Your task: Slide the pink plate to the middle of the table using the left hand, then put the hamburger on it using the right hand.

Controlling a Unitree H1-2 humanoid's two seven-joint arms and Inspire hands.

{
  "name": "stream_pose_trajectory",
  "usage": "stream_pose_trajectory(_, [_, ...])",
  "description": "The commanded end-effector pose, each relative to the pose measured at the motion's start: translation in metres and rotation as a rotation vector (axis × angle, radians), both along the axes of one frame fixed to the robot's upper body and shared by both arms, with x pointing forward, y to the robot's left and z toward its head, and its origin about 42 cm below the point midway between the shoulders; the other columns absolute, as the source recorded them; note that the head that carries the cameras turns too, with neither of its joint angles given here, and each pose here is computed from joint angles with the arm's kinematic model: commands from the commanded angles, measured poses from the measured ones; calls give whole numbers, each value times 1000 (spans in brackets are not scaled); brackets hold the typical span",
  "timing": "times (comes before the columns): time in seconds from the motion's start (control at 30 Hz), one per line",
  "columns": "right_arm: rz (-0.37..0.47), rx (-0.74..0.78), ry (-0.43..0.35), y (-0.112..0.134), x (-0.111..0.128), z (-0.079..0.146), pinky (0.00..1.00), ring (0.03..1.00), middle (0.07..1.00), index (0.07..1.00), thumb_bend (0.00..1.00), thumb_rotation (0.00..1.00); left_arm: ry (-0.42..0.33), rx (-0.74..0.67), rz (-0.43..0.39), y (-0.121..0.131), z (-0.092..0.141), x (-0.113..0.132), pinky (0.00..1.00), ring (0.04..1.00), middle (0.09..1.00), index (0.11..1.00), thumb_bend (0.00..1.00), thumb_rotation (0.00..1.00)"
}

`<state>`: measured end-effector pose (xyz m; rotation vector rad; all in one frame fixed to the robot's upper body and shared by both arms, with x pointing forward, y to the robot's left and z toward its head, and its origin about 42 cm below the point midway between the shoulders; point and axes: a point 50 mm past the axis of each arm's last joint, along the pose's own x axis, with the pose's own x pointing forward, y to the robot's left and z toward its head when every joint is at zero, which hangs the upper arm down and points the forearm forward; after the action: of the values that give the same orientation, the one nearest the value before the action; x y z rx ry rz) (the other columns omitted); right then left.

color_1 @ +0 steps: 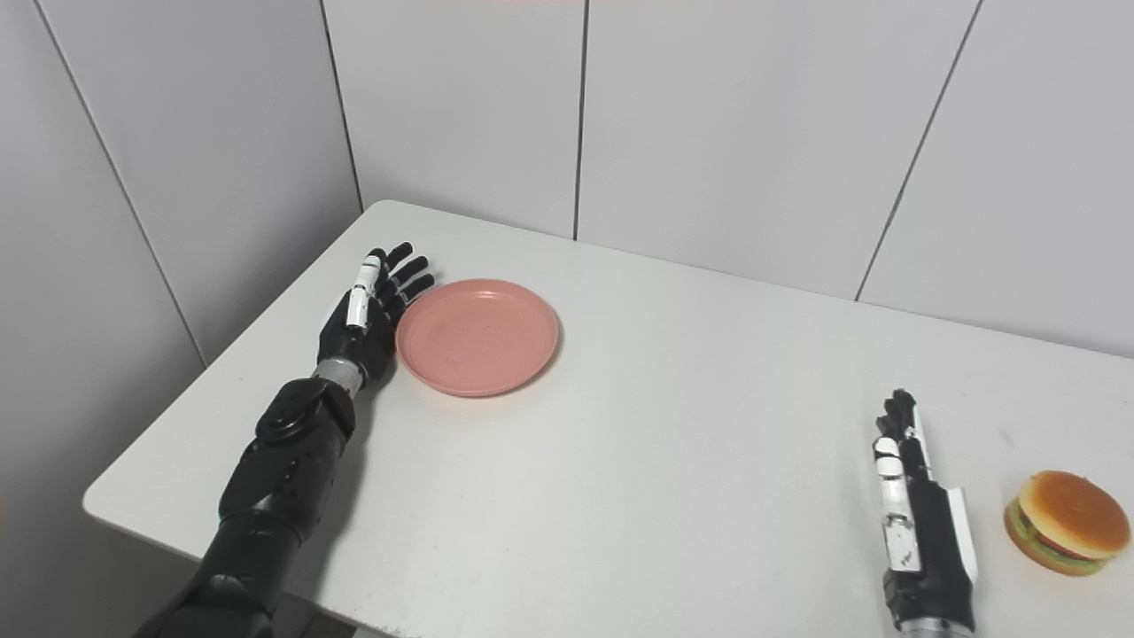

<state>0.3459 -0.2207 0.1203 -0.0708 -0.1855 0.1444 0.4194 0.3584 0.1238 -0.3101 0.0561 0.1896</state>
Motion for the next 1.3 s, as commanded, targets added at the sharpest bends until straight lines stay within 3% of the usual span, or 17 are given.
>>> stream_pose_trajectory(0.0, [-5, 27, 58, 4, -12, -21, 1000, 998, 1000, 1000, 97, 1000, 57, -29, -34, -11, -13, -4, 890, 879, 883, 876, 322, 1000])
stream_pose_trajectory(0.7, [-15, -2, 56, 11, -13, -17, 1000, 984, 990, 994, 173, 1000, 116, -51, -250, -77, -16, -8, 868, 864, 871, 860, 315, 1000])
stream_pose_trajectory(1.27, [-34, 1, 62, 23, -15, -10, 983, 967, 978, 981, 175, 1000, 127, -111, -505, -164, -4, -32, 877, 881, 891, 882, 323, 1000])
